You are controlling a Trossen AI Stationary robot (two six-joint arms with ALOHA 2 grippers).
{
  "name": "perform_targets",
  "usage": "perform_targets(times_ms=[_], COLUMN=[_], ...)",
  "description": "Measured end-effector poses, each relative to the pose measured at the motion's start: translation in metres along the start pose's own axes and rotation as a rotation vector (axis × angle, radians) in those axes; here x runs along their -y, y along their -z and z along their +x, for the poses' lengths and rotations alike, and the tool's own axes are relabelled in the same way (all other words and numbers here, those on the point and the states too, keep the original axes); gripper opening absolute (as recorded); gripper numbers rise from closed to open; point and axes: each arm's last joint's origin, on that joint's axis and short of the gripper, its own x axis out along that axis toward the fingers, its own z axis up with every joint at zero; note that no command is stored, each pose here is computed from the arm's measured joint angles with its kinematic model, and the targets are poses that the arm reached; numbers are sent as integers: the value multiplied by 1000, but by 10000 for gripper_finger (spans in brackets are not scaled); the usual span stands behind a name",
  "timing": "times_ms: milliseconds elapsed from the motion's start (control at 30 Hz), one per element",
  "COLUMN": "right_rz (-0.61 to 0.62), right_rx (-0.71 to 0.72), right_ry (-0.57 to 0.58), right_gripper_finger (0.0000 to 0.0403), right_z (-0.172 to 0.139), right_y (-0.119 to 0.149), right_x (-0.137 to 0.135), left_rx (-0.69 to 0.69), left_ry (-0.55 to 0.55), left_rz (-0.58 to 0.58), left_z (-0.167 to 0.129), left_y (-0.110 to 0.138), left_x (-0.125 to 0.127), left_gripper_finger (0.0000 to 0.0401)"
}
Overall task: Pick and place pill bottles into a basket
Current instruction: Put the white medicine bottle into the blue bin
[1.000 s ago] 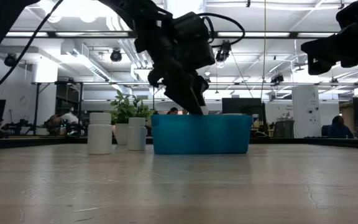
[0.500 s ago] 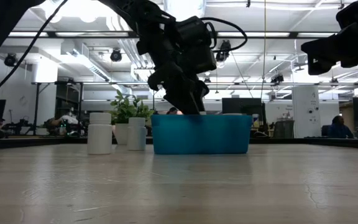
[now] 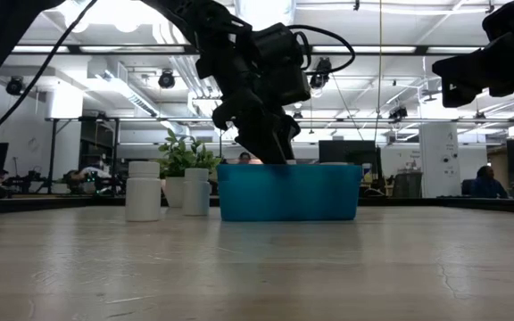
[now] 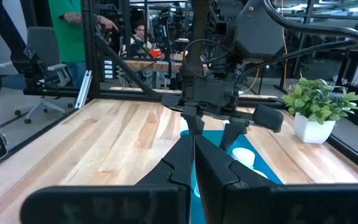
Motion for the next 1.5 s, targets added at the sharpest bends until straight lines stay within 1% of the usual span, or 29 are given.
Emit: perform_targets(times_ms=[400,600,967,1200,1500], right_rz=[1,1,0,-3,0], right_rx=[0,0,0,0,0], right_ry=[0,0,0,0,0], right_gripper_finger=[9,9,9,9,9], right_z=[0,0,0,0,0], right_y=[0,0,0,0,0], right_x=[0,0,0,0,0], left_rx=[1,14,-9,-38,-35], left_ry=[-1,-10,-5,8,4], left_rz=[0,-1,-26,-39,-40], left_z=[0,-3,-14,-14,-14], left_y=[0,-5,-13,-10,-10], left_x=[0,-2,-4,-3,-4], left_gripper_finger=[142,142,142,142,142])
